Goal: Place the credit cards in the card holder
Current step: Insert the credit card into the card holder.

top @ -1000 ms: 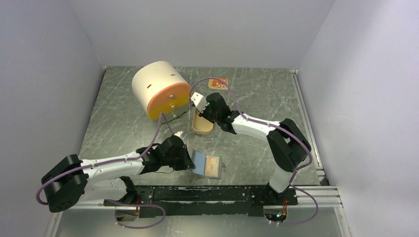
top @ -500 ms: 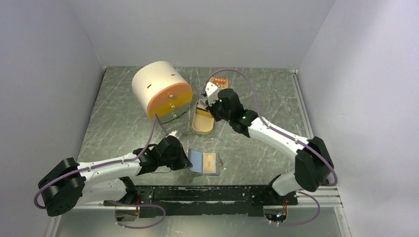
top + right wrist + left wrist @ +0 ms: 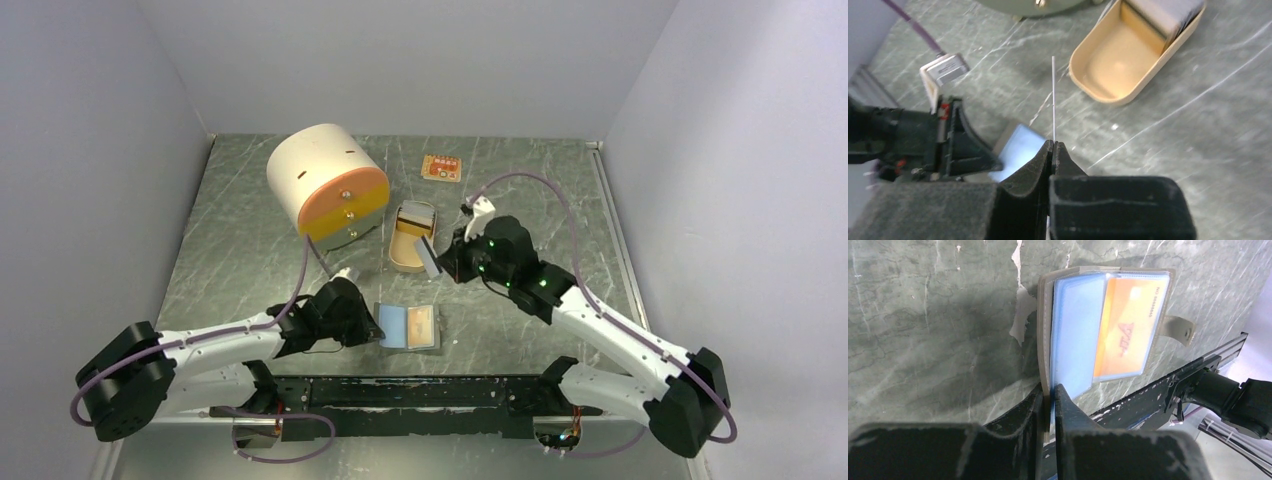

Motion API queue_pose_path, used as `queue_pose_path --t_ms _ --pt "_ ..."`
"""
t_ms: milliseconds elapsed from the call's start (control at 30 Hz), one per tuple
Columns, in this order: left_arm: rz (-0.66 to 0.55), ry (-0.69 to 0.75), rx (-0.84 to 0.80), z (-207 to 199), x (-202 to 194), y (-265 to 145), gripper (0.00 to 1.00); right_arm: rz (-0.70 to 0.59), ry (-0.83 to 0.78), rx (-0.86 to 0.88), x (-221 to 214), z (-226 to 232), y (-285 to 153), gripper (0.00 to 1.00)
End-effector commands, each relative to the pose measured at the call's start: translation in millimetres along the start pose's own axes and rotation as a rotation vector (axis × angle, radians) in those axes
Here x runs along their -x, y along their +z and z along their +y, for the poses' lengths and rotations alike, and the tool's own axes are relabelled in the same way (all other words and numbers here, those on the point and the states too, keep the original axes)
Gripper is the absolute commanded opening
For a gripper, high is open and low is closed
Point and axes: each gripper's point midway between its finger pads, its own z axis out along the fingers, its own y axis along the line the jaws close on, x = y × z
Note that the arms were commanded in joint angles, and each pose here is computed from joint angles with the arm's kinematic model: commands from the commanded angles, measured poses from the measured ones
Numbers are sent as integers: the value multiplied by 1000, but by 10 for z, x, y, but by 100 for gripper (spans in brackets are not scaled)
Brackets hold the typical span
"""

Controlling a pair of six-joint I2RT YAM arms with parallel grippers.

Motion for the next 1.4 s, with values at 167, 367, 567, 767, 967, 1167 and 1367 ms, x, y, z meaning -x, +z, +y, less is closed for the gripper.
queue_pose_path --t_ms 167,367,567,767,967,1167,1367 --pt "36 -3 -8 -3 -52 76 19 46 468 180 -562 403 -114 0" --pt "25 -13 -24 -7 -45 42 25 102 587 192 -999 576 -54 0" --pt "26 -22 -25 21 -64 40 24 107 628 128 -1285 508 16 0" --pt "41 -27 -26 30 -96 54 18 113 645 77 -1459 381 43 0" --pt "40 -30 -38 55 -118 58 18 133 652 62 -1607 328 66 0" --pt "41 -7 -26 31 -91 67 18 143 657 92 -1665 366 105 0" --pt "41 -2 -25 27 -87 74 18 141 678 115 -1699 387 104 0"
